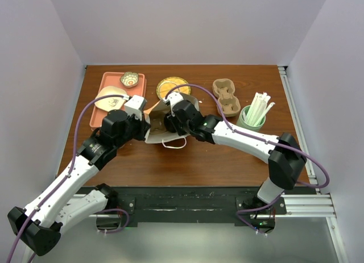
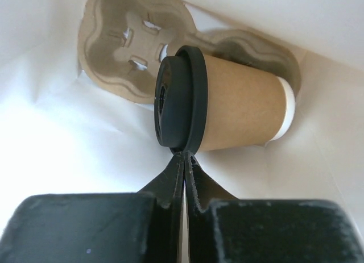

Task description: Pack the takeout coffee

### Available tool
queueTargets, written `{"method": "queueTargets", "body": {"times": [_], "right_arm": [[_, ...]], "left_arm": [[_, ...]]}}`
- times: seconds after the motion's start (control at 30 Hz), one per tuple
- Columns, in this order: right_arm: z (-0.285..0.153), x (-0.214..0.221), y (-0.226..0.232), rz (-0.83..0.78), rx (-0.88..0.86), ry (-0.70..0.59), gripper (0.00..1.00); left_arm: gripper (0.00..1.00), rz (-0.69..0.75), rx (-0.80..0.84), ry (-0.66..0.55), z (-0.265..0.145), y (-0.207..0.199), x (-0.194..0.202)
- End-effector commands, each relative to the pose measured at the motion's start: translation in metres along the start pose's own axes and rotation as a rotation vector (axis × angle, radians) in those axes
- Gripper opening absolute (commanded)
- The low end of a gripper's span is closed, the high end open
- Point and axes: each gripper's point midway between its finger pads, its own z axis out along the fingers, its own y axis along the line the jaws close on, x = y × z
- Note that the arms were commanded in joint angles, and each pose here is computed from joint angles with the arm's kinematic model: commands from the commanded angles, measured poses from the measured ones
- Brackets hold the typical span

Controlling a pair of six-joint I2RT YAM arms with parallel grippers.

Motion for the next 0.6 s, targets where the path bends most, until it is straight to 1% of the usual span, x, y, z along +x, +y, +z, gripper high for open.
{"method": "queueTargets", "body": {"times": [0.0,0.13,0.2,0.23,0.33,0.4,0.57], "right_arm": [[-0.022,-0.038,-0.005,0.002,-0.010,-0.121,0.00],[-0.025,-0.040,0.000,-0.002,-0.040,-0.124,0.00],[-0.020,-0.036,0.000,0.006,-0.027,-0.101,0.11],[-0.019,-0.034,-0.001,0.006,-0.020,-0.092,0.21],[-0.018,-0.041,0.000,0.025,-0.022,-0.131,0.41],[-0.017,-0.045,-0.001,0.036,-0.018,-0.148,0.49],[-0.011,-0.055,-0.002,0.061,0.003,-0.193,0.56]], "left_arm": [[0.00,-0.010,-0.001,-0.003,0.000,-0.001,0.002],[0.00,-0.014,-0.006,-0.002,0.001,0.001,0.004],[0.00,-0.016,-0.001,-0.003,0.001,0.000,0.005],[0.00,-0.016,0.007,-0.004,0.001,-0.002,0.004],[0.00,-0.018,0.010,-0.004,0.001,-0.002,0.004],[0.00,-0.018,0.015,-0.001,0.001,-0.003,0.006],[0.00,-0.022,0.021,-0.006,0.002,-0.004,0.005]]}}
